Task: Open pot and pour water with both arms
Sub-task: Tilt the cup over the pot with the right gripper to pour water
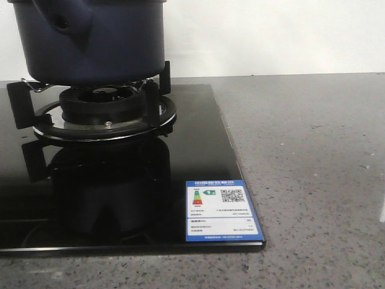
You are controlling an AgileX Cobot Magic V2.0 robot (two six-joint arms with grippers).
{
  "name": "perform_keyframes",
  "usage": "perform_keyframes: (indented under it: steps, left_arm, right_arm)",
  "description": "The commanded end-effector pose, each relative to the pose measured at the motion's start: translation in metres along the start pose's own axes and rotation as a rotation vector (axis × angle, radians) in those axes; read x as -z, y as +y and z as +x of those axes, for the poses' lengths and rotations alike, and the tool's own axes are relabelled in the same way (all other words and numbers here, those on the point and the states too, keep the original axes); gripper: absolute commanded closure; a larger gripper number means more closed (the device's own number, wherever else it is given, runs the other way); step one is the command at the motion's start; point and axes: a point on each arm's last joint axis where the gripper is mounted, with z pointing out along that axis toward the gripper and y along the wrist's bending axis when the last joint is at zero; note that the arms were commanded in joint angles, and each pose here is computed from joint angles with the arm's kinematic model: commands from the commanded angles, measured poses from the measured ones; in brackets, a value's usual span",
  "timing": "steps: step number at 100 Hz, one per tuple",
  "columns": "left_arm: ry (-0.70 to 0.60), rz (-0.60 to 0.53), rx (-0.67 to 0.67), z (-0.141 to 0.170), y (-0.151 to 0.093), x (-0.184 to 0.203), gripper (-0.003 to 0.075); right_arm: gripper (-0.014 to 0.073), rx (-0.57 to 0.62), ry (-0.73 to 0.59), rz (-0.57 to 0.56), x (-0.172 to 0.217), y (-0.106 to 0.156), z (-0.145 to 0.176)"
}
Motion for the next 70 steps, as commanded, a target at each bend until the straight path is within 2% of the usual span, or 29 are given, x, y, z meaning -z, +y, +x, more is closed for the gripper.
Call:
perform_keyframes:
  steps: [1, 51, 70]
  left_arm:
    - [-0.1, 0.029, 0.015, -0.029, -0.011, 0.015, 0.0309]
    - [-0.1, 0.029, 0.015, -0.029, -0.011, 0.015, 0.0309]
    - [-0.1, 0.029, 0.015, -0.029, -0.011, 0.015, 0.0309]
  right_arm:
    - [0.0192, 0.073, -0.127, 0.152, 0.024, -0.034, -0.014]
    - [0.0193, 0.409, -0.158, 0.23, 0.011, -0.02, -0.032]
    - [0.0193, 0.48, -0.153, 0.249, 0.01, -0.018, -0.035]
